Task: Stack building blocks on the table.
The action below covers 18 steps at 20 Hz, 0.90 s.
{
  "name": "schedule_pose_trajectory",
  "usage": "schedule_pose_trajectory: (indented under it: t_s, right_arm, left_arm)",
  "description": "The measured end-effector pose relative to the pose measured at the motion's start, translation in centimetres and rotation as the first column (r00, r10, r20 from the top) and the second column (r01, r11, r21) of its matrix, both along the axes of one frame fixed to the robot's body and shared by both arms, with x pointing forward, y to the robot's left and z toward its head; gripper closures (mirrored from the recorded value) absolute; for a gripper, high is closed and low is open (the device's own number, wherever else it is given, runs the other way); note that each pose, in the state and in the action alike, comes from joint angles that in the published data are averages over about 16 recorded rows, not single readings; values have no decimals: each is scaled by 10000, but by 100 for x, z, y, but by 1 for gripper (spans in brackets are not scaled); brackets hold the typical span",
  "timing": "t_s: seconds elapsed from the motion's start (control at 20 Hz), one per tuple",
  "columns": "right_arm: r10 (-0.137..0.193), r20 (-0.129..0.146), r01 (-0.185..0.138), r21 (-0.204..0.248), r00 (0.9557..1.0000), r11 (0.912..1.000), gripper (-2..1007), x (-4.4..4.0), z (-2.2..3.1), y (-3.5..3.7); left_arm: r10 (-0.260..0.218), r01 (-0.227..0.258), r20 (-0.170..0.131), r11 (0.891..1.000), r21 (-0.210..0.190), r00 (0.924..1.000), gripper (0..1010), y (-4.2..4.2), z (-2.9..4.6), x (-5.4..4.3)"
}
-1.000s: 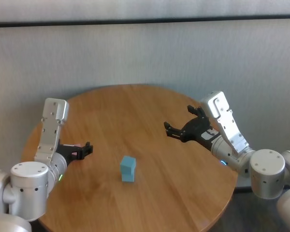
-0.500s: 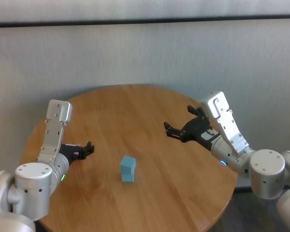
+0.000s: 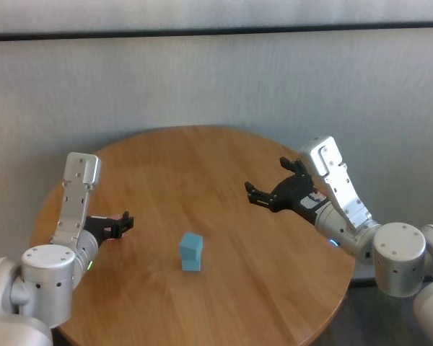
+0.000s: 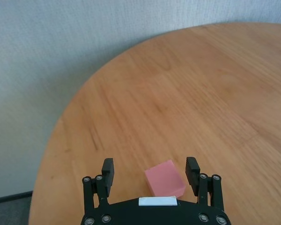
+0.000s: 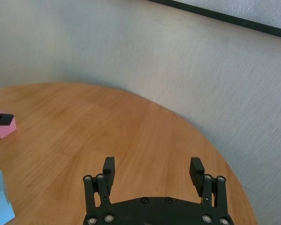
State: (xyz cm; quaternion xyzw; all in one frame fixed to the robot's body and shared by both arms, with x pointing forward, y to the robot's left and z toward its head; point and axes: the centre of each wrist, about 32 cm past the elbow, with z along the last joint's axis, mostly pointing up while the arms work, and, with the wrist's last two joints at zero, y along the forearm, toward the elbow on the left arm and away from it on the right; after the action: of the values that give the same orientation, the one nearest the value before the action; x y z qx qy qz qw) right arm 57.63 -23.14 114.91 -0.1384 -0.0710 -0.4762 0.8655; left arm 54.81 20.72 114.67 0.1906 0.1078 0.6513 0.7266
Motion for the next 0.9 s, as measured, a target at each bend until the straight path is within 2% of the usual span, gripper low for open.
schedule_pose_trajectory:
  t_s: [0.55,0.9]
  right_arm:
    - [0,0,0,0,10000,10000,1,0,0,0]
    - [0,0,0,0,10000,10000,0,0,0,0]
  left_arm:
    - [-31,24,-340,9998,-210,9994,7,38,-47,59]
    - [-33,19,-390,9994,-349,9992,7,56,-48,70]
